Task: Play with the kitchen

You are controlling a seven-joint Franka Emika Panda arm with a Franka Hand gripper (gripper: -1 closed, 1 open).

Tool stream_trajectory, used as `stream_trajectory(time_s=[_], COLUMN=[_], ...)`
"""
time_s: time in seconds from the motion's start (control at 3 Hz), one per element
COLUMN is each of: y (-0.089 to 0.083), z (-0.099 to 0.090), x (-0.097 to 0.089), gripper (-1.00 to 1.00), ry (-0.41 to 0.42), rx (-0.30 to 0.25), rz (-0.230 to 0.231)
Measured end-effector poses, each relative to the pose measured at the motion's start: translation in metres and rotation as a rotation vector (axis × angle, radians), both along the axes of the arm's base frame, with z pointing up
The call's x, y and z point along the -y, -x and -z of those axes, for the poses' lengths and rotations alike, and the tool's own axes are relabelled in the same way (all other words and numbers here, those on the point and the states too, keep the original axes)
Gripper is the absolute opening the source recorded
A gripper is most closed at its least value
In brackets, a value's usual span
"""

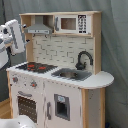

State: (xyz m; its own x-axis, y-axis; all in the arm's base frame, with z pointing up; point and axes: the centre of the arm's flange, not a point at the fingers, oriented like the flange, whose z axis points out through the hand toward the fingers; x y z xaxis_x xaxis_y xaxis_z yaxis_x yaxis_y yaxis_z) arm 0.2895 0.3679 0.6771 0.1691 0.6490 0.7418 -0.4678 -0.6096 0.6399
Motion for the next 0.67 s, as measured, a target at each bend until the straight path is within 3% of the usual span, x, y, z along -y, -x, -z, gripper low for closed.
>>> stream_trajectory(time_s=[0.33, 0.67], y=[0.009, 0.015], z=[0.035, 0.085], x=[-0.037, -0.07], gripper=[1.0, 1.0], ry=[0.113, 0.198], rx=[-0.054, -0.093], rz=[-0.019, -0.033])
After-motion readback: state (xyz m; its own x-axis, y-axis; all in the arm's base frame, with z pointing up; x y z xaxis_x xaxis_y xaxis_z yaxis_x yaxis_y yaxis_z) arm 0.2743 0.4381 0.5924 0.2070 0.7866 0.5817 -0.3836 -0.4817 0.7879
